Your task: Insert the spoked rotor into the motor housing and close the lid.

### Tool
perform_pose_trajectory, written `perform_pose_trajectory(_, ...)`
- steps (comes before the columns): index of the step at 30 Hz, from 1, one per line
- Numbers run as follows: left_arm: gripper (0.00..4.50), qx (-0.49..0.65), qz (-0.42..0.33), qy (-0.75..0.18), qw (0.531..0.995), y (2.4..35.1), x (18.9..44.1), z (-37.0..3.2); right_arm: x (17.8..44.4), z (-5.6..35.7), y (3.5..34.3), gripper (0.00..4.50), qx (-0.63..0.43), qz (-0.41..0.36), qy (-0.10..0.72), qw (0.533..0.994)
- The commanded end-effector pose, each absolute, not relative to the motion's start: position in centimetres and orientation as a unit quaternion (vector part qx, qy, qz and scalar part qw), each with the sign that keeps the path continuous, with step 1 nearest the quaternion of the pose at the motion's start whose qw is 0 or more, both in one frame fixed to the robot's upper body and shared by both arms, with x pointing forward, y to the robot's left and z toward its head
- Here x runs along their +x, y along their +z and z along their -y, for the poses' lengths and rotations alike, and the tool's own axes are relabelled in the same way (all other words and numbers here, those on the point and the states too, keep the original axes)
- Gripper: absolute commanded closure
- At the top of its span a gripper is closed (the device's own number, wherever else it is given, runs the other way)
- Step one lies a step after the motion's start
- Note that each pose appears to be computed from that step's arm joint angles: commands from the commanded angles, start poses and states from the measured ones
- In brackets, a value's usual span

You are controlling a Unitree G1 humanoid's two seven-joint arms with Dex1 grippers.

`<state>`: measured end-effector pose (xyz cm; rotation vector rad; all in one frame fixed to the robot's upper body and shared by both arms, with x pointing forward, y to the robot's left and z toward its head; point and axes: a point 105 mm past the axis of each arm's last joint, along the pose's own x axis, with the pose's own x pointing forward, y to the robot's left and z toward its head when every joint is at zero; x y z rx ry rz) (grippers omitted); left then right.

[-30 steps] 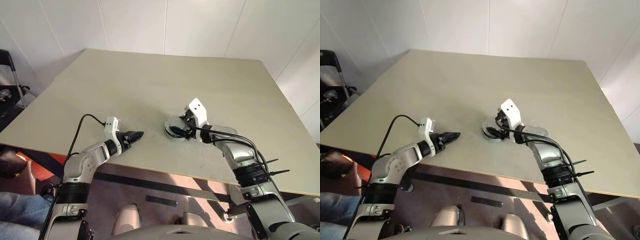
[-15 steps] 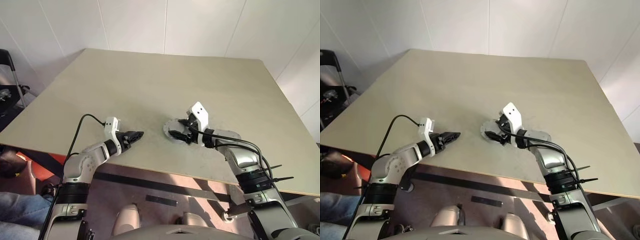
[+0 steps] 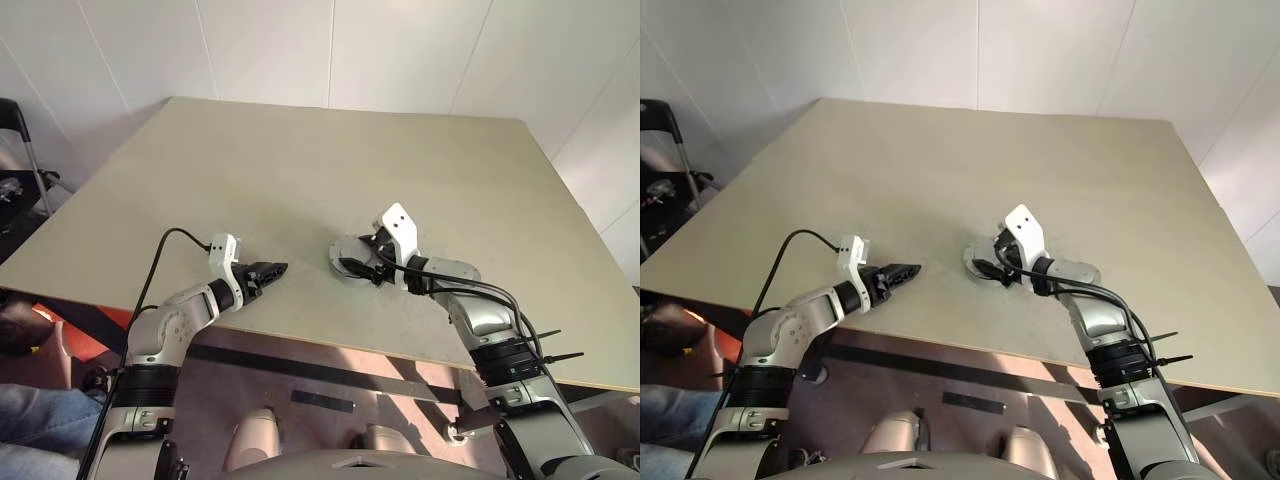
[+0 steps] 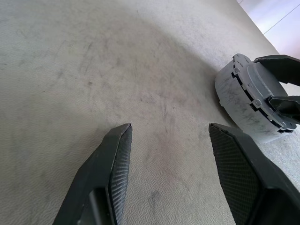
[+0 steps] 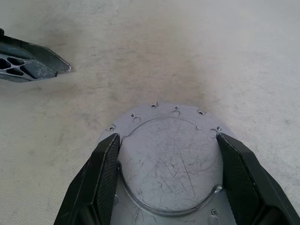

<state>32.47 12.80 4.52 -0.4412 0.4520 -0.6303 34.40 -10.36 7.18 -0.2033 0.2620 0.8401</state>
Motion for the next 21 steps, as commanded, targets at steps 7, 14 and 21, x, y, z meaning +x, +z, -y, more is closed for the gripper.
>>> perform_pose_trajectory(7, 1.73, -0.210, -0.231, -0.298, 0.902, 3.9, 32.4, -12.9, 34.5, 10.7, 7.7, 1.33, -0.117, -0.120, 0.410, 0.897)
perform_pose_trajectory(14, 1.73, -0.210, -0.231, -0.297, 0.902, 3.9, 32.3, -12.9, 34.5, 11.0, 7.4, 1.33, -0.120, -0.125, 0.406, 0.897)
perform_pose_trajectory(21, 1.73, -0.210, -0.231, -0.296, 0.903, 3.9, 32.3, -13.0, 34.5, 12.3, 5.8, 1.33, -0.139, -0.161, 0.384, 0.899)
